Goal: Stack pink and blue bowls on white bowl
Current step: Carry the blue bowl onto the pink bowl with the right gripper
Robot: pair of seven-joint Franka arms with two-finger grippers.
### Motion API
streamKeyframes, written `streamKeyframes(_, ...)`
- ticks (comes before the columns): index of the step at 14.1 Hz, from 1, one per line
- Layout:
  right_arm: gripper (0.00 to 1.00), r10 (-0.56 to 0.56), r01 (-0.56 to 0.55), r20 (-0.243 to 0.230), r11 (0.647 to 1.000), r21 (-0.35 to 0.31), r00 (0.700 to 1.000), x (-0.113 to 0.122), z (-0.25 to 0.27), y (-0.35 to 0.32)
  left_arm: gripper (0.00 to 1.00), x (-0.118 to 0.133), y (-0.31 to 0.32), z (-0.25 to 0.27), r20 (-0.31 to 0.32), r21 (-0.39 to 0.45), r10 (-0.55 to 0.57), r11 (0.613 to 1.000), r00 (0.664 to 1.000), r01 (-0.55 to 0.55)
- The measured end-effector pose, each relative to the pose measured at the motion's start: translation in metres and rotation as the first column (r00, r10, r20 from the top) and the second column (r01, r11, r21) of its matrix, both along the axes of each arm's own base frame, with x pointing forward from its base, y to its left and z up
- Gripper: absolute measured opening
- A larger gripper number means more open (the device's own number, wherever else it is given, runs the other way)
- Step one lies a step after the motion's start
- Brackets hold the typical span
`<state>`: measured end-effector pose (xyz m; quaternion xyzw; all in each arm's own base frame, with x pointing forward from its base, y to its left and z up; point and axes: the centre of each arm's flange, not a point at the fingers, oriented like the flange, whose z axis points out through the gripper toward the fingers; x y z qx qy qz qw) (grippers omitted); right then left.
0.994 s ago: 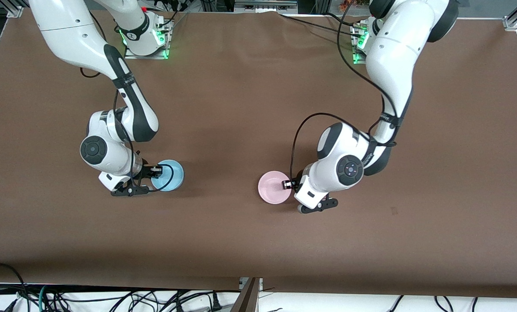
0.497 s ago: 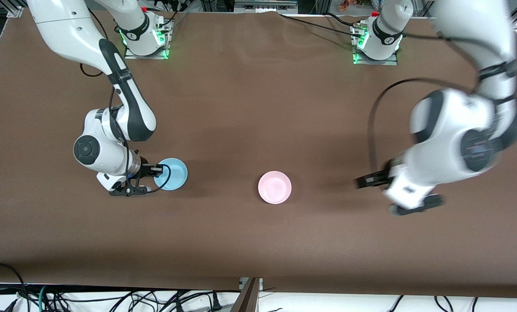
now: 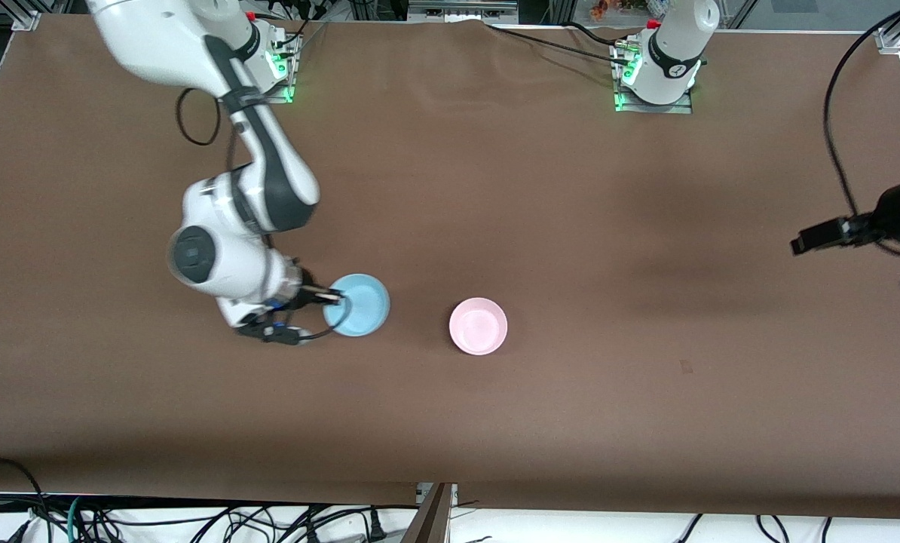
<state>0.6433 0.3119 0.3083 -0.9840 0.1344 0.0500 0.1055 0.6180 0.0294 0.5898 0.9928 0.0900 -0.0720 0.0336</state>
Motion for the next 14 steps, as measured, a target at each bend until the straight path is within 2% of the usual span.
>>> streamKeyframes(3,0.03,-0.165,0.165,-0.013,0.986,0.008,0.986,-0.016,-0.004,0.095,1.0,-0.012,-0.003,-0.004,-0.04,0.064,-0.027,0.998,0.999,0.03)
streamKeyframes(7,0.03,-0.319,0.319,-0.013,0.947,0.041,0.948,-0.025,-0.027,0.169,1.0,-0.012,-0.012,-0.02,-0.074,0.065,-0.045,0.997,0.996,0.05)
streamKeyframes(12,0.03,-0.344,0.342,0.025,0.937,0.07,0.939,-0.026,-0.047,0.186,1.0,-0.011,-0.031,-0.022,-0.076,0.061,-0.077,0.995,0.994,0.082)
streamKeyframes(14,0.03,-0.326,0.324,0.056,0.945,0.052,0.944,-0.025,-0.05,0.186,1.0,-0.011,-0.027,-0.023,-0.077,0.062,-0.07,0.995,0.995,0.075)
